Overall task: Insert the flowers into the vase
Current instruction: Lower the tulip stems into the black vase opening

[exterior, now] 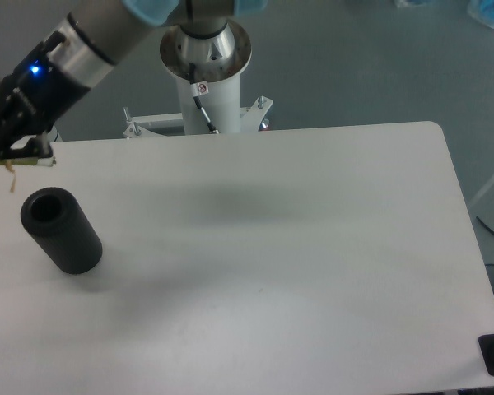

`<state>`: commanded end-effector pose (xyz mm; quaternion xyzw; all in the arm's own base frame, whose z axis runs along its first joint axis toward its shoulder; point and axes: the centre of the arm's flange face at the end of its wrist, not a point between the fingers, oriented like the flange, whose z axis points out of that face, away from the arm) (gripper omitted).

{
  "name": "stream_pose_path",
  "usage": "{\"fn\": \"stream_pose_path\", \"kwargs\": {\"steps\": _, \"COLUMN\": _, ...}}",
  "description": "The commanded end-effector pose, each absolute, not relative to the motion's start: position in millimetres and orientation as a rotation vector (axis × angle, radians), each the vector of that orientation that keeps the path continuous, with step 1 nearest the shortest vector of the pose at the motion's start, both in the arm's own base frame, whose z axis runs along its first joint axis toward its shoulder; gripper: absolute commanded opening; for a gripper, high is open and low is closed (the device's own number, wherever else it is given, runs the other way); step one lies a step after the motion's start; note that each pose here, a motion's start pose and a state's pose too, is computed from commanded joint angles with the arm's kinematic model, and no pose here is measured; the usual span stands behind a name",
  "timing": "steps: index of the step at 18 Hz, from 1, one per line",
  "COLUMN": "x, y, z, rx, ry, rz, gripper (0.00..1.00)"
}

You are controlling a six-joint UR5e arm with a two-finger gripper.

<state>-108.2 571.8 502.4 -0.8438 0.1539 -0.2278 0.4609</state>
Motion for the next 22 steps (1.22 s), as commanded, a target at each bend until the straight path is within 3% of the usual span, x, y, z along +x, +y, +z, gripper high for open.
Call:
{"fn": "stream_pose_path", "kwargs": {"steps": 10, "x": -109, "y": 605, "z": 486, "rx": -2.062, "ry": 0.451, "rz": -0.574, "gripper": 0.00}}
{"fn": "stream_pose_path", "kwargs": {"steps": 22, "x": -113, "y": 609, "z": 457, "rx": -2.039, "ry": 0.472, "rz": -0.645, "gripper": 0.00}}
